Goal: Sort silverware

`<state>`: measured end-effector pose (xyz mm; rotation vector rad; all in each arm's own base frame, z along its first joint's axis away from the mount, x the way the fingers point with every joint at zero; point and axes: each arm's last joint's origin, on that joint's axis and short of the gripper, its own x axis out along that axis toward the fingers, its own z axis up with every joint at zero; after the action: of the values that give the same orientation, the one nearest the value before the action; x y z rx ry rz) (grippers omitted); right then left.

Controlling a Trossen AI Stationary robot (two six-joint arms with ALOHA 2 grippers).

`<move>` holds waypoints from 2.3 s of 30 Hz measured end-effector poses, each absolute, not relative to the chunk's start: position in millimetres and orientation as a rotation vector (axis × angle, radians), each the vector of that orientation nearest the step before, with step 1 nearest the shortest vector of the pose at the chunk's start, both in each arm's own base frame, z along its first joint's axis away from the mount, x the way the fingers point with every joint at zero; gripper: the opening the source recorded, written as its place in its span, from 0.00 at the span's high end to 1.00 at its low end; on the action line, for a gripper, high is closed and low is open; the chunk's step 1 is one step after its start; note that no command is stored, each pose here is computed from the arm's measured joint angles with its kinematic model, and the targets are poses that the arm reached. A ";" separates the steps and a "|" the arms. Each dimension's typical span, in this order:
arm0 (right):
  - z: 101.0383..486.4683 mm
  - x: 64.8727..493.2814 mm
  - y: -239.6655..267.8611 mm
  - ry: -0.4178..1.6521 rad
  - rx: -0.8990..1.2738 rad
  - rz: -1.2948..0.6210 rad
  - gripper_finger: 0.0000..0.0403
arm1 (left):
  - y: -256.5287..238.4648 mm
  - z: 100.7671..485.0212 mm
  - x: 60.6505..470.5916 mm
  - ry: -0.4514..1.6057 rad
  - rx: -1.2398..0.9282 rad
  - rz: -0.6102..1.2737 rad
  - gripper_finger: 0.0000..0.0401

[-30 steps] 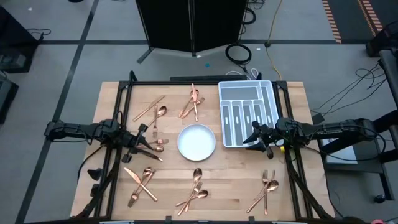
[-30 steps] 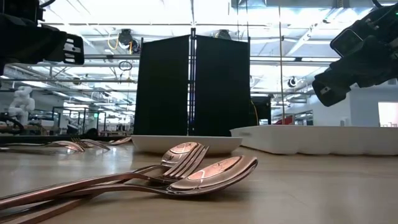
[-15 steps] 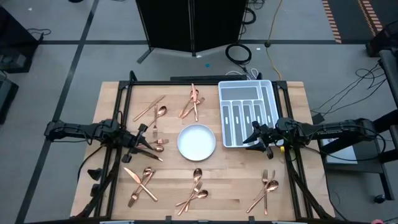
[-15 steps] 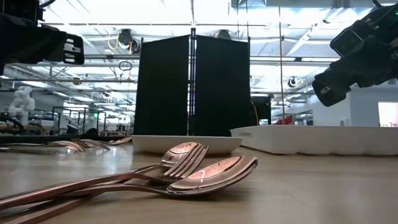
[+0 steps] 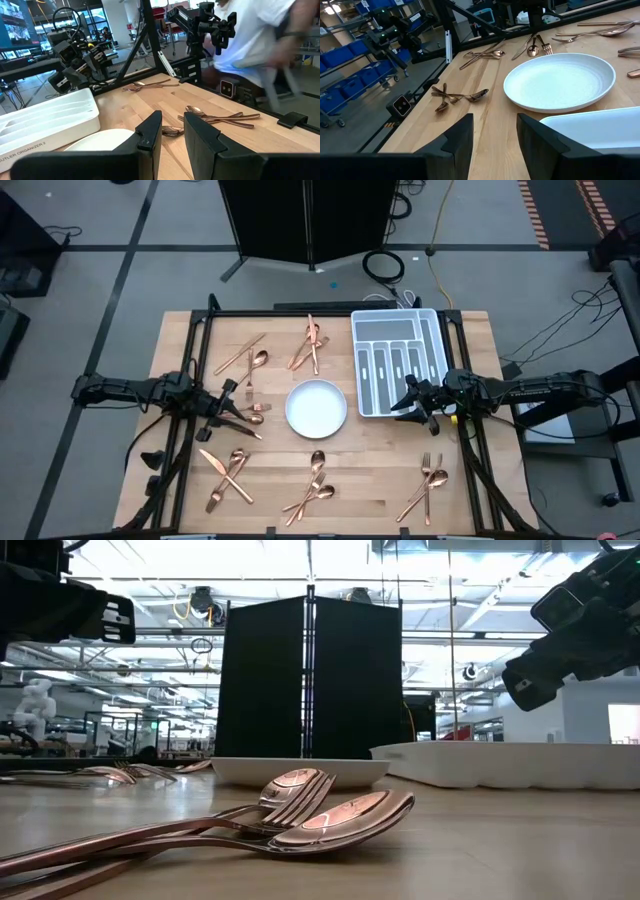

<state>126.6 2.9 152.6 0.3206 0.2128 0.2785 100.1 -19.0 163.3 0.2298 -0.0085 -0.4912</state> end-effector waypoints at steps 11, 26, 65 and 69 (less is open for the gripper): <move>152.6 126.6 2.9 0.213 0.321 0.279 0.64 | -19.0 163.2 100.1 -0.008 0.230 -0.491 0.81; 161.0 128.2 1.0 0.124 0.366 0.221 0.64 | -18.6 177.2 100.2 -0.149 0.205 -0.455 0.81; 274.6 246.8 59.5 0.857 0.955 -0.138 0.64 | -11.9 213.4 95.7 -0.396 -0.300 -0.306 0.81; 278.0 248.9 83.1 0.975 0.978 -0.227 0.64 | -9.4 224.9 101.7 -0.365 -0.299 -0.202 0.81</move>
<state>248.9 83.1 278.0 0.9778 0.9745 -0.2273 101.7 -9.4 224.9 -0.2990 -0.3653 -0.2018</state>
